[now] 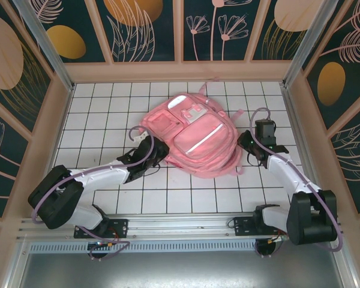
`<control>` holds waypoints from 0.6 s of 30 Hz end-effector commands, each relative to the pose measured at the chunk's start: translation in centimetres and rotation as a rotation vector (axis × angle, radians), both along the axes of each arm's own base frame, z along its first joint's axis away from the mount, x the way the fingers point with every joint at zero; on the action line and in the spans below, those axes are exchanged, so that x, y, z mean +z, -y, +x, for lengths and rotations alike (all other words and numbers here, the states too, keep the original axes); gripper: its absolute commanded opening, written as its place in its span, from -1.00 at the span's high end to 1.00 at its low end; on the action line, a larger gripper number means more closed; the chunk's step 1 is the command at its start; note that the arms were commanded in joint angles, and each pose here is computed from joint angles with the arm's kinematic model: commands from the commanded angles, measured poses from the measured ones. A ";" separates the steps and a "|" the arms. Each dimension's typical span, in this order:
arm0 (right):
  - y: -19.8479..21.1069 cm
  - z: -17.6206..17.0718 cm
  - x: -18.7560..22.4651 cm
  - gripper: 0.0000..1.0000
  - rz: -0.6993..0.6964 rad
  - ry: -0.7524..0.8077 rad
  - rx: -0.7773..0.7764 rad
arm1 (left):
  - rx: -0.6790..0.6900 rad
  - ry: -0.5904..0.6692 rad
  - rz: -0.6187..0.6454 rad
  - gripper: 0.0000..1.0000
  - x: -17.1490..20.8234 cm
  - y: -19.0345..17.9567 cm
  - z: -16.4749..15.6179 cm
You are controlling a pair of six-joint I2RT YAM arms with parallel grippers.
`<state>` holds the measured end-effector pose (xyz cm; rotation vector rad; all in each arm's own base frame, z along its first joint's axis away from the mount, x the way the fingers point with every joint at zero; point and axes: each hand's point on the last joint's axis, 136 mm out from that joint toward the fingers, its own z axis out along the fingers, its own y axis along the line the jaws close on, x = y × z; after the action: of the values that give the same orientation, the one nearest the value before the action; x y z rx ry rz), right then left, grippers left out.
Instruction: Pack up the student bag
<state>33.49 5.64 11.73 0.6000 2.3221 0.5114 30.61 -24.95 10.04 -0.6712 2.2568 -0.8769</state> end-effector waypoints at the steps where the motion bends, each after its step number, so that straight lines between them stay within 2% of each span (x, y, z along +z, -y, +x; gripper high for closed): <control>1: 0.3 2.1 4.7 0.39 -0.016 0.168 -0.008 | -0.030 -0.012 0.027 0.39 -0.4 0.4 -0.4; 2: 0.2 1.8 5.0 0.27 -0.018 0.173 -0.006 | -0.029 -0.009 0.039 0.23 -0.2 0.2 -0.4; 3: 0.1 1.5 5.3 0.21 -0.023 0.178 -0.003 | -0.031 -0.004 0.047 0.21 -0.1 0.1 -0.5; 5: -0.5 0.5 5.6 0.17 -0.029 0.183 0.013 | -0.035 0.016 0.071 0.11 0.6 -0.4 -0.6; 7: -1.7 -0.5 5.8 0.15 -0.021 0.191 0.052 | -0.037 0.028 0.103 -0.07 1.1 -1.1 -0.8; 12: -6.2 -4.0 5.5 0.14 0.008 0.209 0.182 | -0.040 0.052 0.239 -0.22 1.3 -3.7 -1.8; 18: -12.4 -8.6 4.3 0.23 0.052 0.230 0.354 | -0.105 0.070 0.332 -0.18 0.2 -5.1 -2.9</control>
<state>25.90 16.89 16.43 0.1363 2.2178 0.7520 28.63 -21.53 12.00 -0.4554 2.2651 -0.6728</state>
